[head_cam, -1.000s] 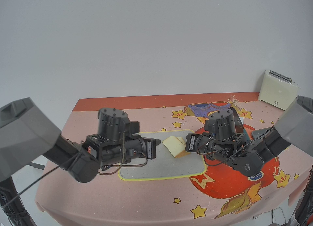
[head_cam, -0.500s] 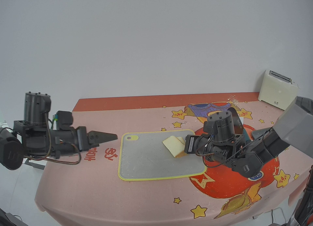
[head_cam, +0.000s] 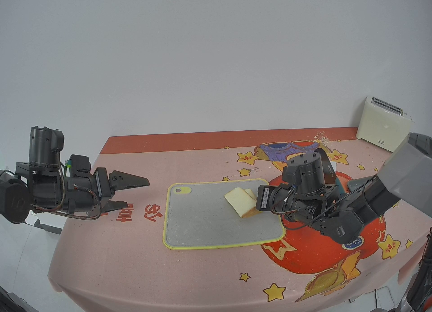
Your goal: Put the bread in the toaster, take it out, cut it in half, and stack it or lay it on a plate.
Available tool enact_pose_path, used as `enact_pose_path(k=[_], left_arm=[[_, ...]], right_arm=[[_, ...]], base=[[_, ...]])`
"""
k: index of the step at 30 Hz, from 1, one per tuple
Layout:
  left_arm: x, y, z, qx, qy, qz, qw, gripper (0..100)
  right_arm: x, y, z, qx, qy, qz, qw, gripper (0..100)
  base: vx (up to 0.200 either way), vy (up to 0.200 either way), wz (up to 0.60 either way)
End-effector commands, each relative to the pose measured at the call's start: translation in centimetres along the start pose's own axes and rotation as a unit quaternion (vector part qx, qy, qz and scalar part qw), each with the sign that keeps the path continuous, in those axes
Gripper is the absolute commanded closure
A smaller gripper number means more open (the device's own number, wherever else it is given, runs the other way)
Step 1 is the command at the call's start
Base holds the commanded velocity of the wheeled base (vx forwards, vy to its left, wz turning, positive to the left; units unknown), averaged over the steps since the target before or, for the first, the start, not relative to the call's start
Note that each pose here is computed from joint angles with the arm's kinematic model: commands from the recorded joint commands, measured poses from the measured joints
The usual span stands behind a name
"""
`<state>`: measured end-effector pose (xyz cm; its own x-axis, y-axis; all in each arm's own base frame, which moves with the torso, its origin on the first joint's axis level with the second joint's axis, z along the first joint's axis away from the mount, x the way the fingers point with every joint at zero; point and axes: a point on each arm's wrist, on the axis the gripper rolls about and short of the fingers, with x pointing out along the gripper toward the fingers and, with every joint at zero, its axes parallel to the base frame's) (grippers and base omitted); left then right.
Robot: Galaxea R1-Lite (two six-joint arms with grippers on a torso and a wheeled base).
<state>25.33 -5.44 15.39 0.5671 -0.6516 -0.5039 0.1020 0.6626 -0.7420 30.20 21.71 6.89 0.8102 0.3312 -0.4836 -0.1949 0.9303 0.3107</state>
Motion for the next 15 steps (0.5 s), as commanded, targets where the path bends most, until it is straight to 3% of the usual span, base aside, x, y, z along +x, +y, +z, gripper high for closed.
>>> enact_pose_path(k=[1, 3, 8, 15], left_arm=[[2.8, 0.9, 0.0, -0.014, 0.036, 0.012, 0.9992, 0], [3.3, 0.5, -0.1, -0.015, 0.043, 0.009, 0.9989, 0], [5.7, 0.4, 0.0, -0.035, 0.069, 0.010, 0.9970, 0], [7.1, 1.1, -0.1, -0.046, 0.085, 0.016, 0.9952, 0]], right_arm=[[0.1, 0.1, -0.3, -0.002, 0.006, 0.000, 1.0000, 100], [0.1, 0.2, -0.5, -0.004, 0.008, 0.001, 1.0000, 100], [0.3, 0.2, -1.0, -0.006, 0.015, 0.000, 0.9999, 100], [0.6, 0.0, -1.0, -0.004, 0.014, -0.003, 0.9999, 100]], base=[[0.000, 0.000, 0.00], [0.000, 0.000, 0.00], [0.000, 0.000, 0.00], [0.000, 0.000, 0.00]])
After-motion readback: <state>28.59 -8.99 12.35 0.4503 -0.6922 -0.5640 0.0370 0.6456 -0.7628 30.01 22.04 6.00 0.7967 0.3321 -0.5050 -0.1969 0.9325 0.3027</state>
